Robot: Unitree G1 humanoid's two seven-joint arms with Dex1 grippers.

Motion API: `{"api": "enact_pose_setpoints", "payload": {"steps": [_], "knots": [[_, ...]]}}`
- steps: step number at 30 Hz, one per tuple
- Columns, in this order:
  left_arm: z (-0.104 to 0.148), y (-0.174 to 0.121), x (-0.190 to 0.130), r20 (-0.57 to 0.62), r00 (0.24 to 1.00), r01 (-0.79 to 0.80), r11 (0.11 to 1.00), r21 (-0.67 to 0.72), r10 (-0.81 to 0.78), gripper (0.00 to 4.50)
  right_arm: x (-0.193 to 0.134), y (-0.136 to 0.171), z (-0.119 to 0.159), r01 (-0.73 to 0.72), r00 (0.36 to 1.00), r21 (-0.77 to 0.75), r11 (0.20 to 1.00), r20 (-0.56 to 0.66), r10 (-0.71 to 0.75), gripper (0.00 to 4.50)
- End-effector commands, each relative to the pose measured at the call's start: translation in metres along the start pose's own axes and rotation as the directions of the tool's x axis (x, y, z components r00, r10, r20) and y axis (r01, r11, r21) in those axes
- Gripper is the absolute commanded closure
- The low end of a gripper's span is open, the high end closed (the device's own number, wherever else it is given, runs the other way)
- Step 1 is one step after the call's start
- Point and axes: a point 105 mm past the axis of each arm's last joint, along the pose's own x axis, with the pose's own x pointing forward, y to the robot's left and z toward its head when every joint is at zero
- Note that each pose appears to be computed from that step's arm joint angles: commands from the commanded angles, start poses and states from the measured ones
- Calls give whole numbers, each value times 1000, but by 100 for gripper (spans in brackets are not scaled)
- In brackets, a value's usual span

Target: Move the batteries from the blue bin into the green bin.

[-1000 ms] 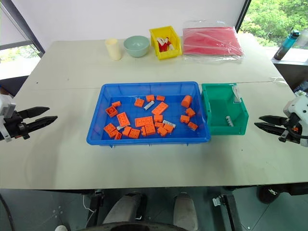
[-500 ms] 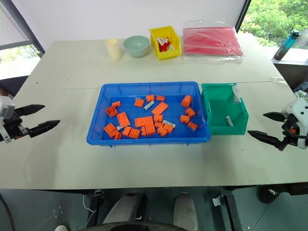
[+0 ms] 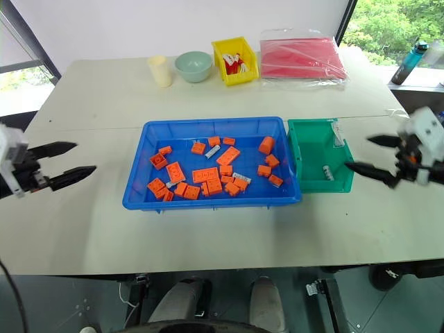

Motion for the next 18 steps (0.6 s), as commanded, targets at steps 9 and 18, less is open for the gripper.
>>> {"api": "enact_pose_setpoints", "payload": {"steps": [9, 18], "knots": [[41, -48, 19, -22, 941, 339, 938, 76, -339, 0, 117, 136, 105, -437, 883, -52, 898, 164, 440, 3], [27, -58, 17, -78, 925, 377, 924, 67, -372, 0, 187, 188, 103, -453, 864, -176, 874, 155, 479, 3]]}}
